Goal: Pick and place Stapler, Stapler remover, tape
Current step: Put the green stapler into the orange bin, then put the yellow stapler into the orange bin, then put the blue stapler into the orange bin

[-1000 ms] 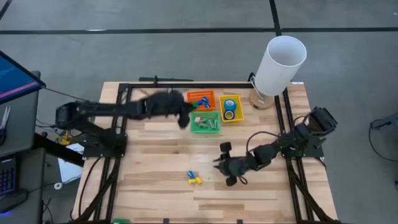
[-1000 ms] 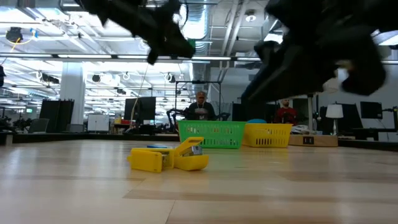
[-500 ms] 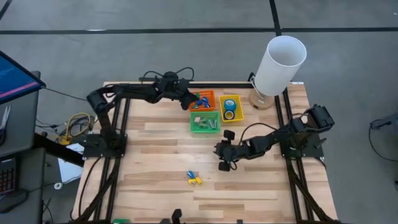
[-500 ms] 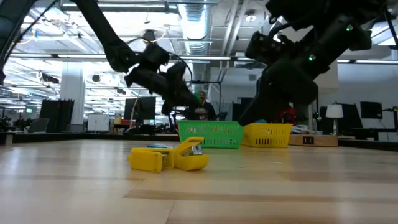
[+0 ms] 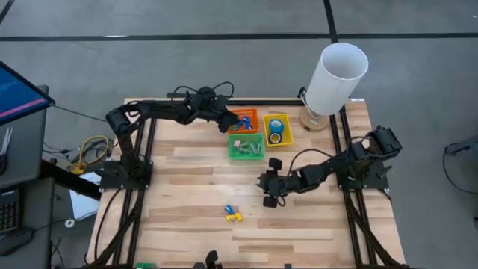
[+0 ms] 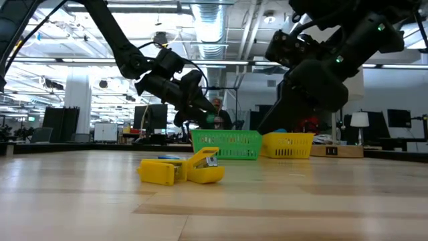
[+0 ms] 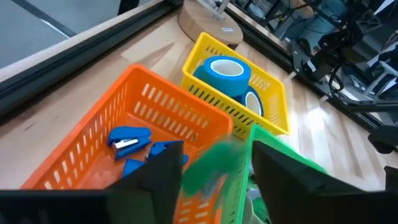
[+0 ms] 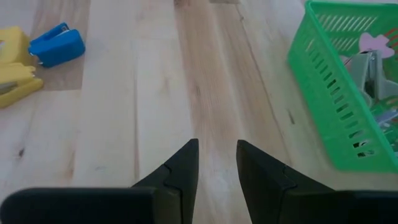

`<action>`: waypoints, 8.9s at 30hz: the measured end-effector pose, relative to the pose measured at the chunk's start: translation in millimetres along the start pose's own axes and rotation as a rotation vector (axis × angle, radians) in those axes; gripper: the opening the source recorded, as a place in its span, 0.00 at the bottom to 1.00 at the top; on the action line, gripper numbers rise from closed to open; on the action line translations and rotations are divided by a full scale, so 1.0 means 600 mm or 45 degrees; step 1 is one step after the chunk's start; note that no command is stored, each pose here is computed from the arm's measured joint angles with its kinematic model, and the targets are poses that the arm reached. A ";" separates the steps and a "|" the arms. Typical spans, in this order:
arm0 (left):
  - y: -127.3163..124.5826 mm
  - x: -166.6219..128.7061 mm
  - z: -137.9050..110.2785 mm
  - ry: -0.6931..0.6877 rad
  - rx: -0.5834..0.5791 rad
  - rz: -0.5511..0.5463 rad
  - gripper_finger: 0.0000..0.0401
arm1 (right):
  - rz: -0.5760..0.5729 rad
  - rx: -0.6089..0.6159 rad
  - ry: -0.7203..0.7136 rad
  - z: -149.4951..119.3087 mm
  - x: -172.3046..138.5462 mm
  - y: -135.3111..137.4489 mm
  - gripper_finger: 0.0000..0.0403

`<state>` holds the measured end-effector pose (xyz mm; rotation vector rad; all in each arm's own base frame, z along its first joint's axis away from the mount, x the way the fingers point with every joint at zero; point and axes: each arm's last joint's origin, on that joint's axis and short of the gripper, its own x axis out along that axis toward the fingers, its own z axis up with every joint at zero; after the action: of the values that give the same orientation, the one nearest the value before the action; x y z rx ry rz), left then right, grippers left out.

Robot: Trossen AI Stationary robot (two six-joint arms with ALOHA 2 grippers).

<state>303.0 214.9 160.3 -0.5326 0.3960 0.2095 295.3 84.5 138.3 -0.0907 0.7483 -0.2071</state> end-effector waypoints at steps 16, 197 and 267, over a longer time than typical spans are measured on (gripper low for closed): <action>-0.153 -0.117 0.036 -0.219 0.409 -0.234 0.61 | 0.157 0.088 -0.244 0.013 -0.005 0.063 0.25; -0.381 -0.025 -0.374 0.287 0.951 -0.392 0.51 | 0.190 -0.038 0.130 0.095 0.012 0.110 0.71; -0.237 -0.065 -0.086 -0.206 0.757 -0.149 0.12 | -0.004 -0.180 0.234 0.078 0.041 0.050 0.71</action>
<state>293.5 64.4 200.2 0.0475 0.2503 0.0151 349.7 108.8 151.5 -0.2093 0.9458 -0.1667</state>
